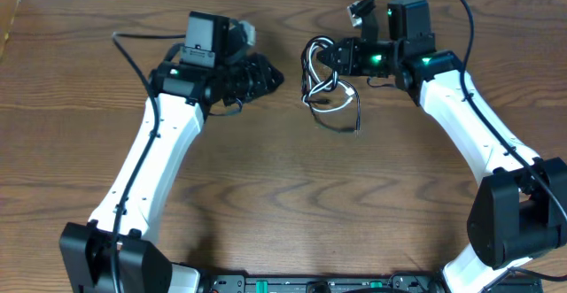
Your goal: Untangle cables
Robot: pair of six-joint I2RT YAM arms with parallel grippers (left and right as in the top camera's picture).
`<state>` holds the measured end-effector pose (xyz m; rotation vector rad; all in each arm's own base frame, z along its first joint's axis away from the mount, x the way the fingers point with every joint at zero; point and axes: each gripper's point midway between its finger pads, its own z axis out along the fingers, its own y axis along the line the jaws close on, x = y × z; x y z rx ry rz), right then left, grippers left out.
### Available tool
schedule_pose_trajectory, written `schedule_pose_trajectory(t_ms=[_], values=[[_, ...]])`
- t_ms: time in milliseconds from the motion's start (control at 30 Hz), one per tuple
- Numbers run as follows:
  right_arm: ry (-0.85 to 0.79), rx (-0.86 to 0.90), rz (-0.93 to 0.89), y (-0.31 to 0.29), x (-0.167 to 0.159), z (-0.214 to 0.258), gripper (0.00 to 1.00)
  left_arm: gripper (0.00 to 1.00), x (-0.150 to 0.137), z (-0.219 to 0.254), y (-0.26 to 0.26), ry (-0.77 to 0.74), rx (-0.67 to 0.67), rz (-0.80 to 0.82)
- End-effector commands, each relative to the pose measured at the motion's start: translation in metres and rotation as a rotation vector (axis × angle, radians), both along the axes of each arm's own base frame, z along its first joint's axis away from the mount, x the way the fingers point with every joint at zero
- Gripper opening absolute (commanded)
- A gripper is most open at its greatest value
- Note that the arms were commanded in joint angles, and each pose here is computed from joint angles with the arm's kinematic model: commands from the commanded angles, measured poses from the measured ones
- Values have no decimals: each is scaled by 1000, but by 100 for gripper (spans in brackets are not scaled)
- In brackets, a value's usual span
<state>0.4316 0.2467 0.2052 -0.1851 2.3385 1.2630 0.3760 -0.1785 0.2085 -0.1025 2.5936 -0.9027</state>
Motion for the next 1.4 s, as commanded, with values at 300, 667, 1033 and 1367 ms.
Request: schedule_pose_trajectory(t_ms=[300, 667, 1033, 1367], values=[[62, 167, 119, 13, -23, 33, 1, 46, -7, -14, -38, -212, 259, -274], [64, 222, 160, 4, -26, 42, 1, 46, -7, -23, -55, -325, 320, -446], [52, 258, 208, 6, -32, 50, 1, 38, -8, -46, -81, -349, 338, -549], [53, 230, 135, -10, -18, 44, 1, 7, -1, -57, -85, -343, 339, -548]])
